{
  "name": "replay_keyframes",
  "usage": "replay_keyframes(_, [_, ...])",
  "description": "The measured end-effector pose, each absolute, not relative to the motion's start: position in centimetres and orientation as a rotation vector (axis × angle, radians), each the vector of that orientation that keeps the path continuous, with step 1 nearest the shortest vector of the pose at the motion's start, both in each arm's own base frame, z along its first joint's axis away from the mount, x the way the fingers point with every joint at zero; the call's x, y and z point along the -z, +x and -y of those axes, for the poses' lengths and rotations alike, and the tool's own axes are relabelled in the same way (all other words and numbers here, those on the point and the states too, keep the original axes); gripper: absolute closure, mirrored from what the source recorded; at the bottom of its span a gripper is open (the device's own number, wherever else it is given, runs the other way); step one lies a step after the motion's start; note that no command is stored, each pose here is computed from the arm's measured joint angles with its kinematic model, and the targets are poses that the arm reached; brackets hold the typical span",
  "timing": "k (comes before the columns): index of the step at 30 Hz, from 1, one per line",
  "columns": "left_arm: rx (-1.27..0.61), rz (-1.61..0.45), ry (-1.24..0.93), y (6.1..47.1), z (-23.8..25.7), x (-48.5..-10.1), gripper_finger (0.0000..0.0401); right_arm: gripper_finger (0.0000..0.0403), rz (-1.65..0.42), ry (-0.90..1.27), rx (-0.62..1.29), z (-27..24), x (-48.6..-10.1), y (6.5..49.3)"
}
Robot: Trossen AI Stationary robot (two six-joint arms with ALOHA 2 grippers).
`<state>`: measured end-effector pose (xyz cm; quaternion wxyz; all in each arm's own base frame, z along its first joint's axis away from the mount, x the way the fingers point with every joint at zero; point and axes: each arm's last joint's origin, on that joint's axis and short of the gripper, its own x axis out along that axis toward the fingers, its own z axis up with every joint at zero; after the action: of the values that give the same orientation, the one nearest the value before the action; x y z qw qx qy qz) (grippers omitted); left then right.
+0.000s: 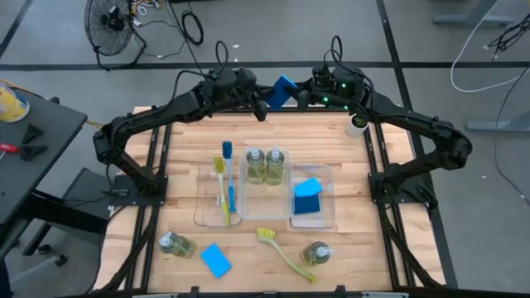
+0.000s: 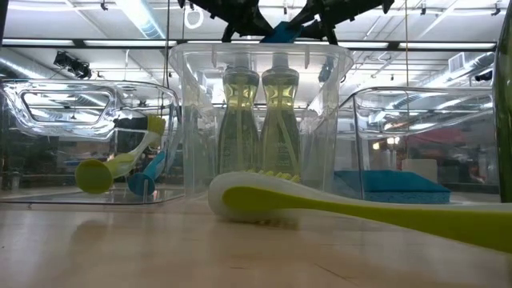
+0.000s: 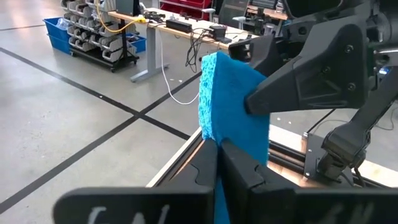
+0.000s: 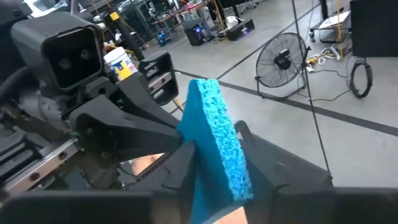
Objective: Pick & Place Kitchen Sink Supplies
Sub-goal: Put the blue sponge wipe into the right transparent bin
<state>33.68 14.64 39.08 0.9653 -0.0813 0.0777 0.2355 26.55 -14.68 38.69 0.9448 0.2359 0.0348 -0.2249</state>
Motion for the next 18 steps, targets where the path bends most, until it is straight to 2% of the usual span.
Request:
replay_keyframes(10, [-0.477,-0.158,-0.177,33.66,-14.69,-39.04,0.0378,0.0390,-0.082,0.458,0.412,14.55,-38.74,26.57])
replay_keyframes(13, [-0.461,-0.154,-0.189,33.69,-14.65,-39.06,0.0349,0.0395,-0.089,0.454,0.389,14.50,-38.74,26.58])
replay_keyframes(18, [-0.453,-0.134,-0.257,33.72,-14.58,-39.13,0.0266,0.0395,-0.111,0.456,0.338,14.35,-38.60,26.62])
